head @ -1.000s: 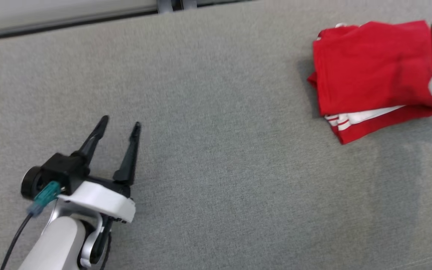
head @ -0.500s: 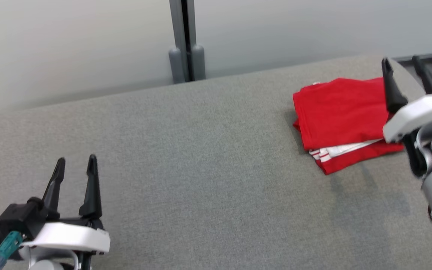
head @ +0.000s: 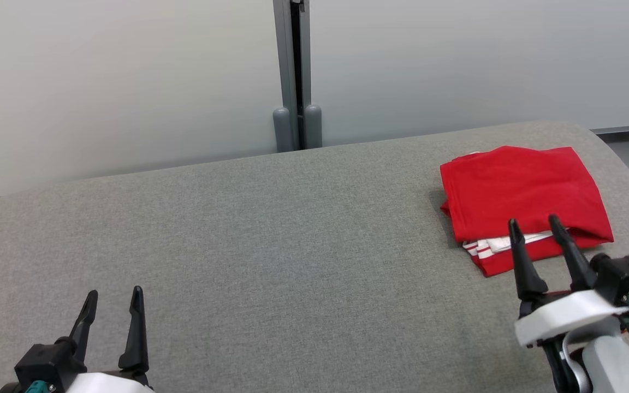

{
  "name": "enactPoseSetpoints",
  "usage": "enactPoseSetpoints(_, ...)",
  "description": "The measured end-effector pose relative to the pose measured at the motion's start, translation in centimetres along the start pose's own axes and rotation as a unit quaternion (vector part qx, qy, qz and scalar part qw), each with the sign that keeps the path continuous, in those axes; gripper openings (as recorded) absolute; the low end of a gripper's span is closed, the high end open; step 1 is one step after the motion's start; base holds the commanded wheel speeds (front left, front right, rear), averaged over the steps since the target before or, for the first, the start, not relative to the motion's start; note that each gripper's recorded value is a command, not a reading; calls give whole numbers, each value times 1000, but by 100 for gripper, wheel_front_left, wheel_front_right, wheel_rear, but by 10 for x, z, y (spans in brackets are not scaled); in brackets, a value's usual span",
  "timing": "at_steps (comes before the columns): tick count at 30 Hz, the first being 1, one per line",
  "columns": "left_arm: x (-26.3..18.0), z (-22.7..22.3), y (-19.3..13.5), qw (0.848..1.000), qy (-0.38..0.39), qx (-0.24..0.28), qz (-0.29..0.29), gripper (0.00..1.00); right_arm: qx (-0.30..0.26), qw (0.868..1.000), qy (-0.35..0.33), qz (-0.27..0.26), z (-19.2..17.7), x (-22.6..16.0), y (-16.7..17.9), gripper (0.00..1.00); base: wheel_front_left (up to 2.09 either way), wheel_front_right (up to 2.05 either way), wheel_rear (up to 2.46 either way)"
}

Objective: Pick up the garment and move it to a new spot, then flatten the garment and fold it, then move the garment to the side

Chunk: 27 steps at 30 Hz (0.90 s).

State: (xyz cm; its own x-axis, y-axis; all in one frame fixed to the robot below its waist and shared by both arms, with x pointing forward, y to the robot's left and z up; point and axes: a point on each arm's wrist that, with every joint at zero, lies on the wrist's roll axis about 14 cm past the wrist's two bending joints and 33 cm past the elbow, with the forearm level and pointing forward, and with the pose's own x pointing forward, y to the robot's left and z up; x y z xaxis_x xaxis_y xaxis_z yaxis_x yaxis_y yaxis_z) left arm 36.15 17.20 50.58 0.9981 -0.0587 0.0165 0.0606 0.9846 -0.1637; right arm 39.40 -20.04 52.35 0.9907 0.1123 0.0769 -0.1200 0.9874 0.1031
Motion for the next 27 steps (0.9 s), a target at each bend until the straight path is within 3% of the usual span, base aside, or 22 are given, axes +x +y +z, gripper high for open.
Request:
enactPoseSetpoints(9,-6,6,6,1000,-15,7,13,100,18,1000,-9,8,-2,-23,22,100,0,0,0)
enactPoseSetpoints(27,-12,0,11,1000,-9,10,23,100,11,1000,1,22,0,-23,32,100,0,0,0)
